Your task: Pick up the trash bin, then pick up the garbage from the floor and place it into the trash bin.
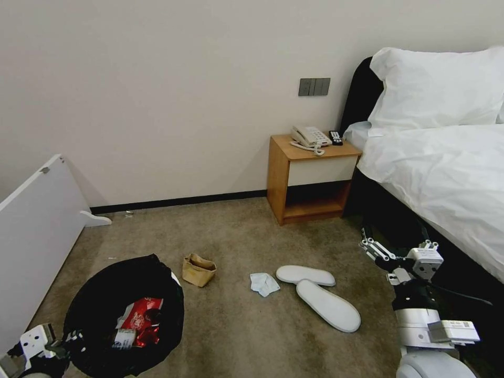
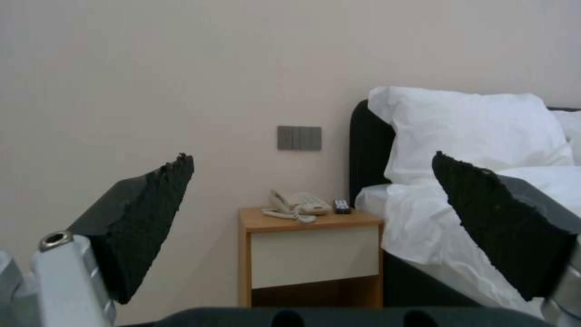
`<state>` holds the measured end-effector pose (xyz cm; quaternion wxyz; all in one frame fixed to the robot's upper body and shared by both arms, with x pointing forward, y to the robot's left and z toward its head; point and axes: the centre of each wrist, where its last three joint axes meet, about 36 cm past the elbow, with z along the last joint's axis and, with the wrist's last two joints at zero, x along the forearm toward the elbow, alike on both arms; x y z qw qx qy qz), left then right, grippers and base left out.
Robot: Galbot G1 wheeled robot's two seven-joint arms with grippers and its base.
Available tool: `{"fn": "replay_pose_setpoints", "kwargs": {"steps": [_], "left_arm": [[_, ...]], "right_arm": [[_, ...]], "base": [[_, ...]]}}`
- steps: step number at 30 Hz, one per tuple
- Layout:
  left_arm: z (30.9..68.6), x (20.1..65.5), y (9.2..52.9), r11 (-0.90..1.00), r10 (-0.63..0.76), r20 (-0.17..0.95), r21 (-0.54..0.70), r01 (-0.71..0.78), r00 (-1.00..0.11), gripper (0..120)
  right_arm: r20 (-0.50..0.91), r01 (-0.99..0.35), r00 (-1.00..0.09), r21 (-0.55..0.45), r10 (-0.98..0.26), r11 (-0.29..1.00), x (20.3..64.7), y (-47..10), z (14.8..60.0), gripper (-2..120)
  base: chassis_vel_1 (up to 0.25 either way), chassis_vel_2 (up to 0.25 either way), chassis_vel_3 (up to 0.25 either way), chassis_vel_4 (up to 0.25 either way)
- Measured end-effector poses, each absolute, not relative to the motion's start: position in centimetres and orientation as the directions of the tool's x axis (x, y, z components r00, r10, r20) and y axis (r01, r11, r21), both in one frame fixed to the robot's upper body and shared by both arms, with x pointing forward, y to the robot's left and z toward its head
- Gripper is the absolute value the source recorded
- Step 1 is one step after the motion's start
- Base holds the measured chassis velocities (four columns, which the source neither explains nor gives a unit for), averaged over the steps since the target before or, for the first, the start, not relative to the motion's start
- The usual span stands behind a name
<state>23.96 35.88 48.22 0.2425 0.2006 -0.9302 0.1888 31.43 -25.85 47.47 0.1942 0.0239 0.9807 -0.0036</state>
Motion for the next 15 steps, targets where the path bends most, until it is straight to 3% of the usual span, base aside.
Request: {"fn": "replay_pose_setpoints", "kwargs": {"steps": [15], "left_arm": [[48.08,24.04,36.72,0.836,-0.300,0.528,-0.255,-0.486,-0.794,2]], "right_arm": [[-0.379,0.051,-0.924,0.002,0.048,0.999,31.72,-25.97,47.26,100]], "base": [[0.000,0.000,0.000,0.000]]}}
